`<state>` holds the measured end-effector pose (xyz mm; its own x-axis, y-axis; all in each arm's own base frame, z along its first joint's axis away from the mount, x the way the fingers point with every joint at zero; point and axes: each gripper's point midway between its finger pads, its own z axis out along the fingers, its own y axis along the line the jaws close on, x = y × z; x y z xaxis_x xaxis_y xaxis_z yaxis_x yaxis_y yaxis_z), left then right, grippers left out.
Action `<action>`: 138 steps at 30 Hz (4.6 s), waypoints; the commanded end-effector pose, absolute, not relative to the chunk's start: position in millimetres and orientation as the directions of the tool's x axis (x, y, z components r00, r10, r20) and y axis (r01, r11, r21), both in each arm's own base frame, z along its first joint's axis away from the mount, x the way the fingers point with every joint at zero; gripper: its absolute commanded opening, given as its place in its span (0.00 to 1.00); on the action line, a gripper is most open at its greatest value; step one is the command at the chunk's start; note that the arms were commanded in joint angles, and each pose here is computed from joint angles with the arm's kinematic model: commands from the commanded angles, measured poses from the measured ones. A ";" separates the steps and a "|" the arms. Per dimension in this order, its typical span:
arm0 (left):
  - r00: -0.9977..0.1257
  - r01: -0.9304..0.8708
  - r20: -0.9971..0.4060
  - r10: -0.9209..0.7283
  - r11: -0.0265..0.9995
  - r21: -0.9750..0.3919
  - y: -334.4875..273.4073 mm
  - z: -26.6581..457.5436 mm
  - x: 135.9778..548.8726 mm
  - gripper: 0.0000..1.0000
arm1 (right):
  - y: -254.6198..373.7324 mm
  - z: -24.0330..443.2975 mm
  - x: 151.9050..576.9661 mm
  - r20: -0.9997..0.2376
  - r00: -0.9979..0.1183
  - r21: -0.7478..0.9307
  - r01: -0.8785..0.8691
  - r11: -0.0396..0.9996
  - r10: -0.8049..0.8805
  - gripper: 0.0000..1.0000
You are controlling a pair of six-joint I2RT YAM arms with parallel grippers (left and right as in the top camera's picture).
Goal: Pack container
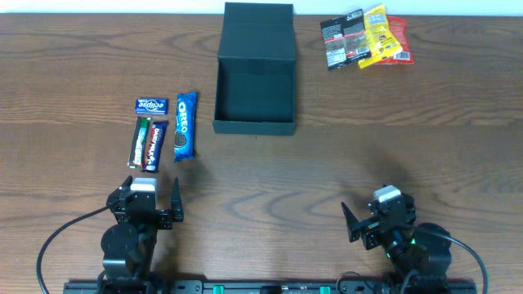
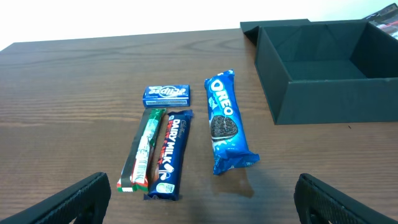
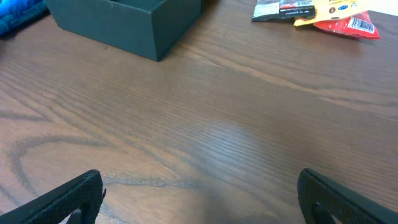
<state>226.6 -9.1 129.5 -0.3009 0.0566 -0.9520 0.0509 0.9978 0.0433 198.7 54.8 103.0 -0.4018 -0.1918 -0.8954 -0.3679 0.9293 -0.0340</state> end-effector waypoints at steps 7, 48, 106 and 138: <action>-0.323 0.056 -0.944 0.071 0.997 0.056 -8.9 118.7 226.1 0.95 | 51.9 102.2 199.5 -0.896 -0.405 -0.030 -0.349 0.937 -0.180 0.99; -0.323 0.056 -0.944 0.071 0.997 0.056 -8.9 118.7 226.1 0.96 | 56.0 107.9 200.8 -0.908 -0.389 -0.003 -0.359 0.933 -0.153 0.99; -0.323 0.056 -0.944 0.071 0.997 0.056 -8.9 118.7 226.1 0.95 | 224.1 68.3 477.8 -0.431 -0.883 0.275 -0.327 0.904 -0.188 0.99; -0.323 0.056 -0.944 0.071 0.997 0.056 -8.9 118.7 226.1 0.95 | 169.3 33.5 422.4 -0.137 -0.989 0.136 -0.075 0.988 -0.056 0.01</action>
<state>226.7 -9.1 129.7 -0.3002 0.0566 -0.9522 0.0509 0.9978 0.0433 437.9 184.3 52.3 -0.9631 -0.1388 -0.2306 -0.1785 0.9706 0.1613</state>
